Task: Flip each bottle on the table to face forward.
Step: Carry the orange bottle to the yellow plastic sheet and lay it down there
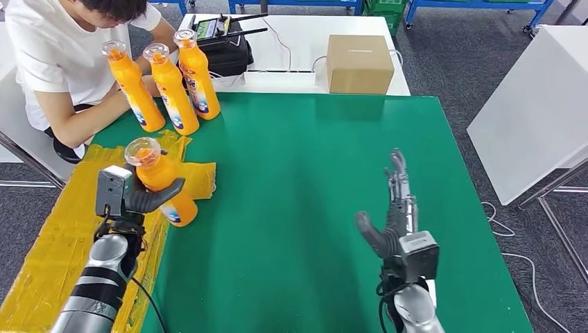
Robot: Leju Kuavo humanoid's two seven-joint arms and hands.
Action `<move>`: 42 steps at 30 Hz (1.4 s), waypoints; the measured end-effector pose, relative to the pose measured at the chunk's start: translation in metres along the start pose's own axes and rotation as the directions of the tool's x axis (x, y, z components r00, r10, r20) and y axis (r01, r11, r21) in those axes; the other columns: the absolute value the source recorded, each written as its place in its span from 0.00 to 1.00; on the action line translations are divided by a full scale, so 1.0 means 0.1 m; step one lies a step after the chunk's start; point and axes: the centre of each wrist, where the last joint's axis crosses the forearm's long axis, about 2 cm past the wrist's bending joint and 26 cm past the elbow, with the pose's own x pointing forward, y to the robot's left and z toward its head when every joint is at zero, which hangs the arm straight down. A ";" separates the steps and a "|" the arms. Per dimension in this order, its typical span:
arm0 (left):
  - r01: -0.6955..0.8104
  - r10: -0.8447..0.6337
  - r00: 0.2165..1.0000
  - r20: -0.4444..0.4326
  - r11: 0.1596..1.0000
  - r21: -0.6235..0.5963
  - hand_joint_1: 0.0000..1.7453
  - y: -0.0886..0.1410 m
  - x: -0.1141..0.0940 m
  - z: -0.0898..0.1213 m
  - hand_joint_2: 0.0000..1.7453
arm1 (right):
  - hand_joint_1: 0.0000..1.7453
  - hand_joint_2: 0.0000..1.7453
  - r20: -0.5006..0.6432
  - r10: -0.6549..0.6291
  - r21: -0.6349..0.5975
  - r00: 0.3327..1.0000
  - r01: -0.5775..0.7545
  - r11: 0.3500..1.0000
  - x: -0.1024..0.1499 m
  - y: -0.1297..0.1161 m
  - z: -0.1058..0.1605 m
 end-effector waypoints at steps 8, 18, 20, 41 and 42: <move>0.638 -0.643 0.764 0.052 0.765 0.087 1.00 0.27 -0.07 -0.07 1.00 | 0.00 1.00 0.040 0.008 -0.063 0.999 -0.006 0.998 0.14 -0.16 0.01; 0.851 -0.846 0.524 0.100 0.524 -0.022 1.00 0.36 -0.33 0.05 1.00 | 0.00 1.00 0.052 0.005 -0.081 0.999 0.000 0.997 0.17 -0.21 -0.01; 0.869 -0.863 0.494 0.104 0.494 -0.029 1.00 0.36 -0.34 0.05 1.00 | 0.00 1.00 0.053 0.000 -0.079 0.999 0.004 0.997 0.17 -0.21 -0.01; 0.985 -0.888 0.172 0.427 0.154 -0.077 0.00 0.22 -0.68 0.51 1.00 | 0.00 1.00 0.069 -0.015 -0.043 0.998 0.018 0.999 0.15 -0.25 -0.03; 0.982 -0.884 0.189 0.428 0.171 -0.080 0.00 0.19 -0.69 0.52 1.00 | 0.00 1.00 0.069 -0.010 -0.041 0.998 0.013 0.999 0.15 -0.25 -0.03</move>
